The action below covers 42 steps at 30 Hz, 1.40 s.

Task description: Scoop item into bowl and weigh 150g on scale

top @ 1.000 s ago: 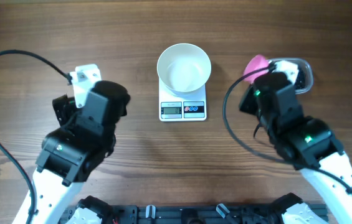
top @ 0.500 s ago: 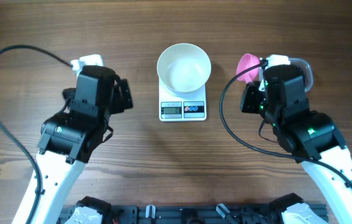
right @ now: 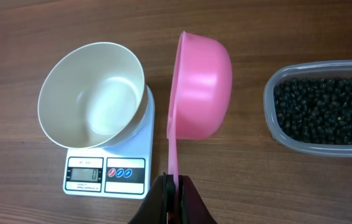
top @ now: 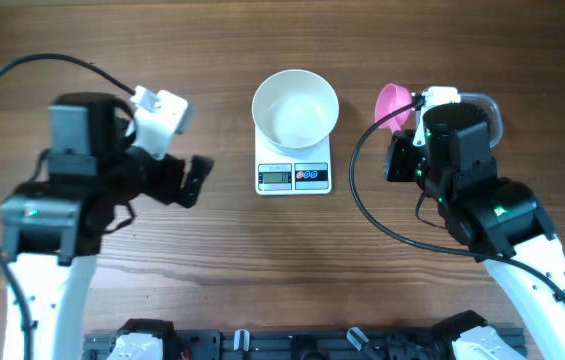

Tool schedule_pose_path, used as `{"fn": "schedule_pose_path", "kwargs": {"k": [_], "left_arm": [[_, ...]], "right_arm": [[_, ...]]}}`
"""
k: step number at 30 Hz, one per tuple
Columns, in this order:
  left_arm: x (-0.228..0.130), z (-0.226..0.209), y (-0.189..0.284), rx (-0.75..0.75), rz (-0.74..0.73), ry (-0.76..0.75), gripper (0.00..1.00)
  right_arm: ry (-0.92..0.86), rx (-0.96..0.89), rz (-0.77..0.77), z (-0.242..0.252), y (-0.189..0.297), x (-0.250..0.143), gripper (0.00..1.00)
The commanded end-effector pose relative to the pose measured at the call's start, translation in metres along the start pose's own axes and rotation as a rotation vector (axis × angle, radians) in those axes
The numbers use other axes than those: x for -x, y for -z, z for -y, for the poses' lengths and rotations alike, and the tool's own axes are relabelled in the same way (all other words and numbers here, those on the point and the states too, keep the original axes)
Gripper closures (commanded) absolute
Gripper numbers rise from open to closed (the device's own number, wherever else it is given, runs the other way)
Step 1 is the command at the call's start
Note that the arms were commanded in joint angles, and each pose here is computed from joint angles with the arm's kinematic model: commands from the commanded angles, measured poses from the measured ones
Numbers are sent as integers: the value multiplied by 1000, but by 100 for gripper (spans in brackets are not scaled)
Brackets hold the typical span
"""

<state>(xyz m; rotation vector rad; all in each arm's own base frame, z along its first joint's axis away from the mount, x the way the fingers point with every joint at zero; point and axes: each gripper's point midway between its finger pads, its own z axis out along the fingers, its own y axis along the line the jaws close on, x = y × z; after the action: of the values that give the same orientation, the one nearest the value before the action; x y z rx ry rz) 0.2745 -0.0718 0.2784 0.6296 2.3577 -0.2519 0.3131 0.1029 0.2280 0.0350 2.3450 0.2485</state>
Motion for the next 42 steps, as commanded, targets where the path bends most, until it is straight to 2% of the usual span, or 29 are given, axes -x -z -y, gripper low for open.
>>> {"fn": "schedule_pose_path", "kwargs": {"k": [1, 3, 13, 17, 32, 38, 42], "left_arm": [[10, 8, 21, -64, 49, -175, 0], [8, 13, 25, -78, 42, -236, 0], [8, 12, 25, -77, 43, -236, 0], [8, 12, 25, -77, 43, -236, 0], [8, 11, 25, -73, 42, -237, 0], [8, 12, 25, -74, 41, -236, 0], [8, 12, 25, -74, 44, -291, 0]], "right_arm": [[15, 14, 8, -3, 4, 4, 96], [45, 10, -13, -1, 4, -1, 96], [44, 30, -20, -4, 7, -3, 95], [37, 94, -14, -14, 14, -2, 96], [-25, 183, 140, -20, 70, 15, 96], [-13, 211, 110, -24, 72, 8, 96], [-13, 206, 95, -23, 71, 4, 96]]}}
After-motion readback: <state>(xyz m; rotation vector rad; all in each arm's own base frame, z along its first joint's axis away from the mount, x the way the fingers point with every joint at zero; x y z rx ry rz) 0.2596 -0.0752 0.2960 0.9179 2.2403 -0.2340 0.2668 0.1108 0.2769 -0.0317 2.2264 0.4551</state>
